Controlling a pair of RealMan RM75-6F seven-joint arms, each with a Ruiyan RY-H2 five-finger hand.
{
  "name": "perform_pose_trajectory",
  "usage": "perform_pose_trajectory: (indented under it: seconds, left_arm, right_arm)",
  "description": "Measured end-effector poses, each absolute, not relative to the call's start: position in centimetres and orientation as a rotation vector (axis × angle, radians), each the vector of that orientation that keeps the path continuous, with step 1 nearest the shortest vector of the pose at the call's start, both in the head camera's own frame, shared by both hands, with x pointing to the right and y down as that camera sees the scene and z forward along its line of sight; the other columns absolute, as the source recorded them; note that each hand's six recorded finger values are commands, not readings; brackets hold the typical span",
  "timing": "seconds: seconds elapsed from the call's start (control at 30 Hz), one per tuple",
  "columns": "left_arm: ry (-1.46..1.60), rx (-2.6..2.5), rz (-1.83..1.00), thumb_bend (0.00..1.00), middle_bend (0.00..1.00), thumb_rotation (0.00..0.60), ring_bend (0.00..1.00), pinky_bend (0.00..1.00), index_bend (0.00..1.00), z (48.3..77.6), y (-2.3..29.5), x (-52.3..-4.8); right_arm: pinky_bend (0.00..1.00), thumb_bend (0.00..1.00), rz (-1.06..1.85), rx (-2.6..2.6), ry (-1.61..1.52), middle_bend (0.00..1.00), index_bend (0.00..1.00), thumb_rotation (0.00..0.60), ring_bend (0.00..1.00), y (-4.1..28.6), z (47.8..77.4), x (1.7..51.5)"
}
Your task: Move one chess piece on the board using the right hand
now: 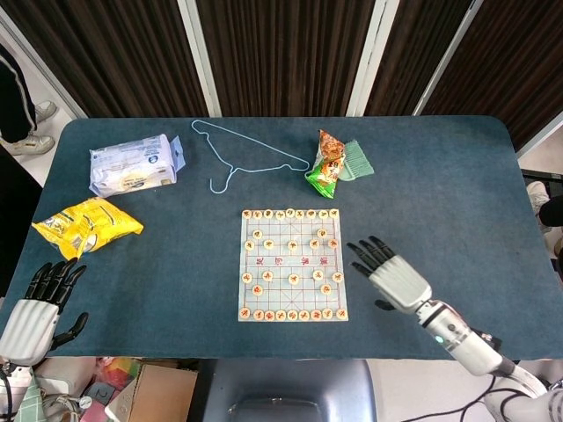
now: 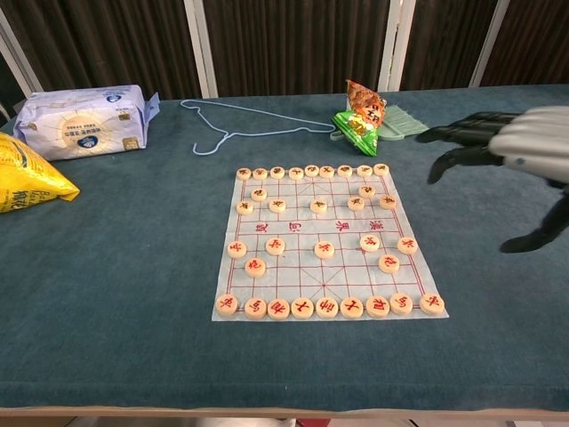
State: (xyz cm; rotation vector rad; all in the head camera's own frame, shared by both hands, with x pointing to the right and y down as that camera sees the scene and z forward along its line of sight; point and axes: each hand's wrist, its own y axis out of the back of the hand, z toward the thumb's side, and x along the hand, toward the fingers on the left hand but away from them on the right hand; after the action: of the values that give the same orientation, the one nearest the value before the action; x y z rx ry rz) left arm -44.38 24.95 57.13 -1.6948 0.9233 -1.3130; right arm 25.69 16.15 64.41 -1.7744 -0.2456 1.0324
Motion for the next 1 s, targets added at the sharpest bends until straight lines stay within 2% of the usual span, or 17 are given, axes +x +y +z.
perform_pose_trajectory:
  seconds: [0.17, 0.37, 1.0]
  left_arm:
    - [0.929, -1.691, -1.312, 0.35, 0.0, 0.6, 0.0, 0.02, 0.0, 57.0, 24.9, -44.4]
    - [0.94, -1.691, -1.307, 0.35, 0.0, 0.6, 0.0, 0.02, 0.0, 56.8, 25.0, -44.6]
    - [0.951, -1.687, -1.314, 0.35, 0.0, 0.6, 0.0, 0.02, 0.0, 56.5, 25.0, -45.0]
  right_arm:
    - [0.0, 0.31, 0.948, -1.779, -0.136, 0.0, 0.47, 0.6, 0.0, 16.8, 66.3, 21.6]
    - [0.0, 0.37, 0.929, -1.774, -0.077, 0.0, 0.53, 0.6, 0.0, 17.5, 68.6, 19.6]
    - [0.0, 0.38, 0.964, -1.744, -0.073, 0.01, 0.56, 0.6, 0.0, 17.2, 71.9, 18.7]
